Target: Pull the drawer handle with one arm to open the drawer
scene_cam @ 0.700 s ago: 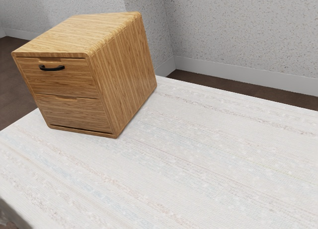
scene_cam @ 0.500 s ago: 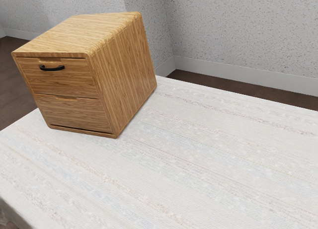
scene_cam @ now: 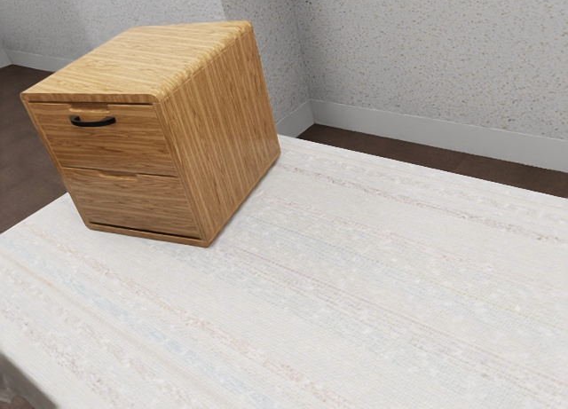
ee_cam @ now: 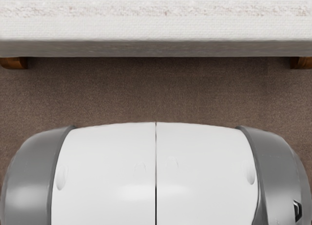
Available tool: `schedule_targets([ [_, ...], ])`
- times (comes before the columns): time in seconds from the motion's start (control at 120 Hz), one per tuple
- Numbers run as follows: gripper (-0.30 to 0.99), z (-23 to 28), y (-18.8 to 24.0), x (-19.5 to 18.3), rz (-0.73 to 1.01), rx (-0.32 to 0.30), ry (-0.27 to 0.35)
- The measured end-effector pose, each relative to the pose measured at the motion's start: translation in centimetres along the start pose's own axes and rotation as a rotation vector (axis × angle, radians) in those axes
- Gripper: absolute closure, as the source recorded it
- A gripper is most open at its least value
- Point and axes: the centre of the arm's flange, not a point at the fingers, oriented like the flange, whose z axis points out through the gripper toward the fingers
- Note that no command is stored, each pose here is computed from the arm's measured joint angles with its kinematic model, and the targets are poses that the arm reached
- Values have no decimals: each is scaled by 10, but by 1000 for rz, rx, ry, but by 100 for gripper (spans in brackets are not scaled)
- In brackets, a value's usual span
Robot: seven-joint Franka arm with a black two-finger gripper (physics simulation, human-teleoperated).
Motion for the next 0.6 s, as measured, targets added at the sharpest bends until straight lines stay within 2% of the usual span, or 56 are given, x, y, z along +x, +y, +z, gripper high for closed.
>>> schedule_targets([
  [0.267,0,-3,0,22,0,0,0],
  [0.6,0,-4,0,79,0,0,-27],
])
